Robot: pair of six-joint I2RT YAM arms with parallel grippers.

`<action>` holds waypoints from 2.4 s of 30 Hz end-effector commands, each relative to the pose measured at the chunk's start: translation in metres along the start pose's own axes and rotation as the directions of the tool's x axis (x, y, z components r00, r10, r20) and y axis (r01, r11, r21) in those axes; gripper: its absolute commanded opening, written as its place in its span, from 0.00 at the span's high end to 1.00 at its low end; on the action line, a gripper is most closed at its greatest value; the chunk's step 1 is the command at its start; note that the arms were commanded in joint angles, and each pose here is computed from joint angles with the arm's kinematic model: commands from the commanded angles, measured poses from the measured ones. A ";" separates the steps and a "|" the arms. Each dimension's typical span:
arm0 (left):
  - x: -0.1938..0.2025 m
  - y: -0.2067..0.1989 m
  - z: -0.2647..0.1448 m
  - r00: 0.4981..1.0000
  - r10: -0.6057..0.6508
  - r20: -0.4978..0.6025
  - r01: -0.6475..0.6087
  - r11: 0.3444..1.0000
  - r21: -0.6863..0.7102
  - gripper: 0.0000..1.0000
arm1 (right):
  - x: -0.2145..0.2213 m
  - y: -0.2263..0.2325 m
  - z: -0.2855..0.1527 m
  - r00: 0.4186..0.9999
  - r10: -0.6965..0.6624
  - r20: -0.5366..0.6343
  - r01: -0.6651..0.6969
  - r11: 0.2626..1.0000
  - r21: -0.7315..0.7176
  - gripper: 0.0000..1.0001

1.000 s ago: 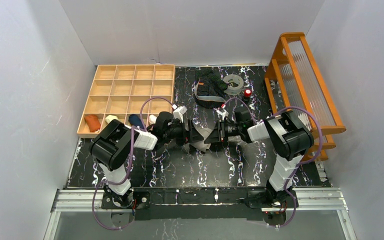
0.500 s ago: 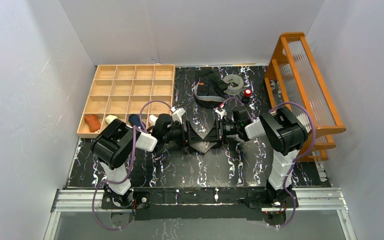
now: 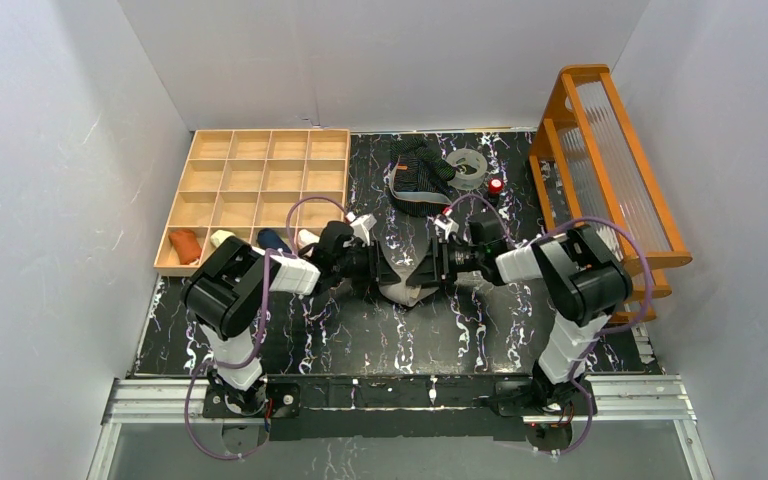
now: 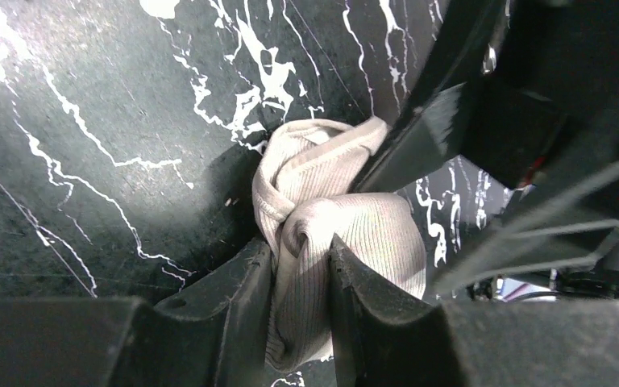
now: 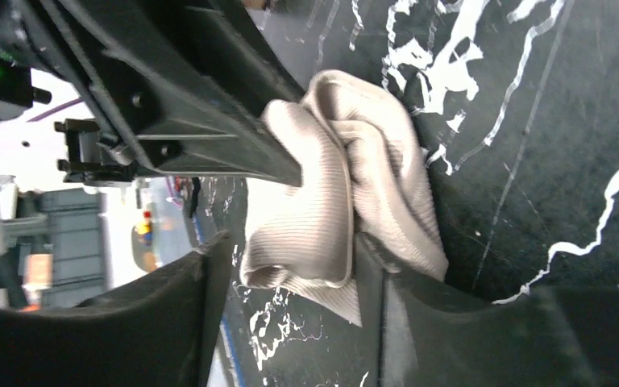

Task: Roll the underwear
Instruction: Roll the underwear to the center of the board.

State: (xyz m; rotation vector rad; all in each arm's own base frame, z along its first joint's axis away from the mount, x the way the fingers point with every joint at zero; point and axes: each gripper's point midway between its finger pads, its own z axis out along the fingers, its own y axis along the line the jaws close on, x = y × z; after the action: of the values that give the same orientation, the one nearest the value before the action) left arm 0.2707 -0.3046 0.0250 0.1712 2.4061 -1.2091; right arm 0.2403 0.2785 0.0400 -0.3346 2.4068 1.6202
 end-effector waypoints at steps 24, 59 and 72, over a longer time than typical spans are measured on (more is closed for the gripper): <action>0.009 0.006 -0.017 0.994 0.069 -0.087 -0.083 0.981 -0.173 0.70 | -0.002 0.062 0.015 0.180 -0.984 -0.009 0.929 0.168 0.329 0.17; -0.032 -0.026 -0.075 0.973 0.088 0.215 -0.047 0.981 -0.187 0.29 | 0.090 0.030 0.034 0.431 -0.902 0.027 0.902 0.431 0.003 0.90; 0.017 0.005 -0.107 0.979 -0.018 0.202 0.068 0.968 -0.241 0.24 | 0.092 0.018 0.043 -0.159 -0.982 -0.106 0.984 -0.149 -0.101 0.99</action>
State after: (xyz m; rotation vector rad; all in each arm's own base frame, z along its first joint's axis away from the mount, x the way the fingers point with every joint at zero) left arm 0.2428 -0.2217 0.1028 -0.0300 2.2297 -0.8657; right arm 0.1594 0.3278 0.0419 -1.6407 1.1915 0.7841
